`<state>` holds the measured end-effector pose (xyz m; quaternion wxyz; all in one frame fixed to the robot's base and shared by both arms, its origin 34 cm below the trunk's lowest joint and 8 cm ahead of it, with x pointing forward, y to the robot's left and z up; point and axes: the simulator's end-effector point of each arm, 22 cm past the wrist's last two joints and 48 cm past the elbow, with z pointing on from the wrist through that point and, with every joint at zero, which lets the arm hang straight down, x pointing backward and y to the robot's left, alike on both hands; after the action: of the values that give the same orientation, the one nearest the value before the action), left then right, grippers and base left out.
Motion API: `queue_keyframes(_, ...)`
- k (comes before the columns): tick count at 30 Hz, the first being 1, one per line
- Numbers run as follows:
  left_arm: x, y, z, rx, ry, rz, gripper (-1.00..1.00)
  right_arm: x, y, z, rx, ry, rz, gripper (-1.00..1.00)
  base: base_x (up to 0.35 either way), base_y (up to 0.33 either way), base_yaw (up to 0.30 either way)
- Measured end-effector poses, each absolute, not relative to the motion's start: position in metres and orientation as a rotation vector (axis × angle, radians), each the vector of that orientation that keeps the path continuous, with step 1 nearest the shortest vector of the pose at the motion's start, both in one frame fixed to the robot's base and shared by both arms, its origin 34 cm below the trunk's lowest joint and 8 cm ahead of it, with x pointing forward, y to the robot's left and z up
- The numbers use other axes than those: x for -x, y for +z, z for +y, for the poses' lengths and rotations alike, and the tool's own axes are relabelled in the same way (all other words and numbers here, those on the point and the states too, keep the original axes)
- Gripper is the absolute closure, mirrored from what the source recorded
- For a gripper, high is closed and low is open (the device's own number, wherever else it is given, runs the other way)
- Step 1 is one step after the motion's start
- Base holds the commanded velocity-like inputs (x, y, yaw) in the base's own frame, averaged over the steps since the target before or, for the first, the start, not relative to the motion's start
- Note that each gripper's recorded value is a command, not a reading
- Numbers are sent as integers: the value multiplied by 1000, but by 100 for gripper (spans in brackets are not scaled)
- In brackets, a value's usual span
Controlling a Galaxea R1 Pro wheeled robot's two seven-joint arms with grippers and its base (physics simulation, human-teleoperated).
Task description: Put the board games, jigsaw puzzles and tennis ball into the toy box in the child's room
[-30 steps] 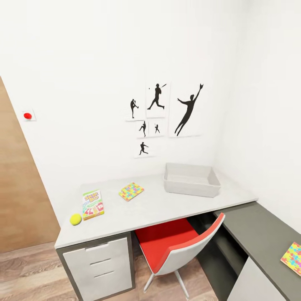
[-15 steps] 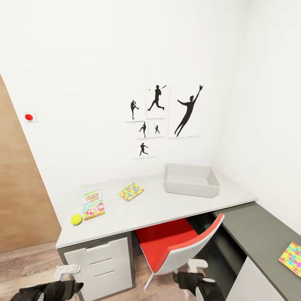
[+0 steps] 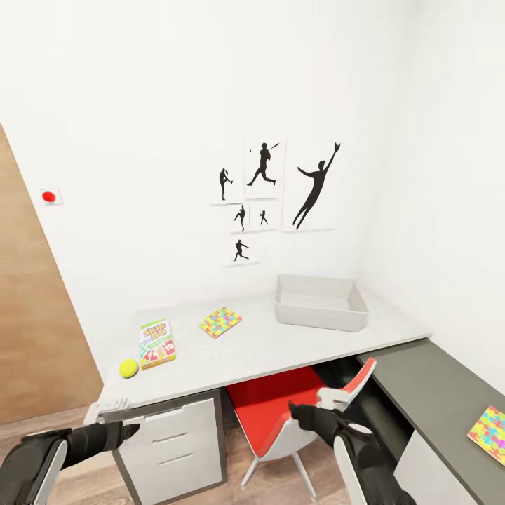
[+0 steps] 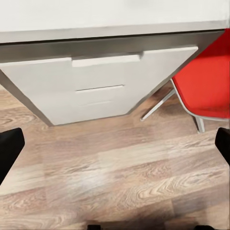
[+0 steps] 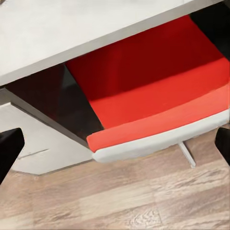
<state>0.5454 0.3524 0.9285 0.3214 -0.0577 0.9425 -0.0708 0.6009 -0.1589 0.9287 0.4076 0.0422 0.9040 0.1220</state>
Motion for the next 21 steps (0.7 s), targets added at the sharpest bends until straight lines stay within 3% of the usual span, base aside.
queue_keyframes(21,-564,979,346,151,-489,2367,-100,-604,975,-163,-98,325,2226,-100,0,0,0)
